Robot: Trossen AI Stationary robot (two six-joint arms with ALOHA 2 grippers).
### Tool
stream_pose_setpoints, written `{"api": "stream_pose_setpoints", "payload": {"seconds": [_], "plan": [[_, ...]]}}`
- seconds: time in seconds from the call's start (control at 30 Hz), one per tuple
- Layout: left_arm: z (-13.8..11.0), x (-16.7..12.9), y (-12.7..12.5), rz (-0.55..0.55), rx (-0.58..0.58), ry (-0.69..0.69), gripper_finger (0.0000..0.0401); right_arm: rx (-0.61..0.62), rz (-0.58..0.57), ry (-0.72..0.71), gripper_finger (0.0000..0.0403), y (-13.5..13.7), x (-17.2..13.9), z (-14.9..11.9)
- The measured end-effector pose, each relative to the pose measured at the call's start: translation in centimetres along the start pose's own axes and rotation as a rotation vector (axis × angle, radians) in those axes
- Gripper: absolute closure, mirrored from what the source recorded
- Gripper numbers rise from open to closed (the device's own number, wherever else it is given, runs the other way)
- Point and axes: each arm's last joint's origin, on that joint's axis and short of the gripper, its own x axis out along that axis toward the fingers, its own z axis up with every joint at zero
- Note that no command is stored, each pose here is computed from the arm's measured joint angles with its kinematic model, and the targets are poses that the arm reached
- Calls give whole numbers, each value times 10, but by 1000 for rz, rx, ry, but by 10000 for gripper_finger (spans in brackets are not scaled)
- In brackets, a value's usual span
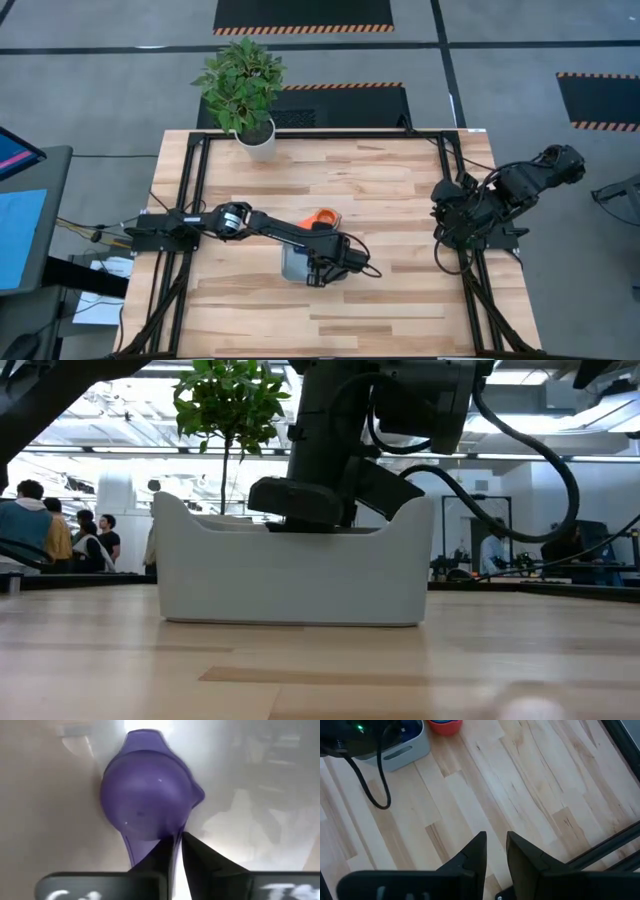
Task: Nest measuring cups in basket
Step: Remove the dark blue measuring cup from the gray bin
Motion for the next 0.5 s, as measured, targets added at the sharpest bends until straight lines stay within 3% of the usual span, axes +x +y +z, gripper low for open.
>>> {"api": "stream_pose_setpoints", "payload": {"seconds": [0.3, 0.5], "plan": [[-10, -9, -3, 20, 39, 90, 268, -5, 0, 0, 305, 0, 0, 0], [-7, -28, -4, 46, 61, 21, 193, -6, -1, -1, 305, 0, 0, 0]]}}
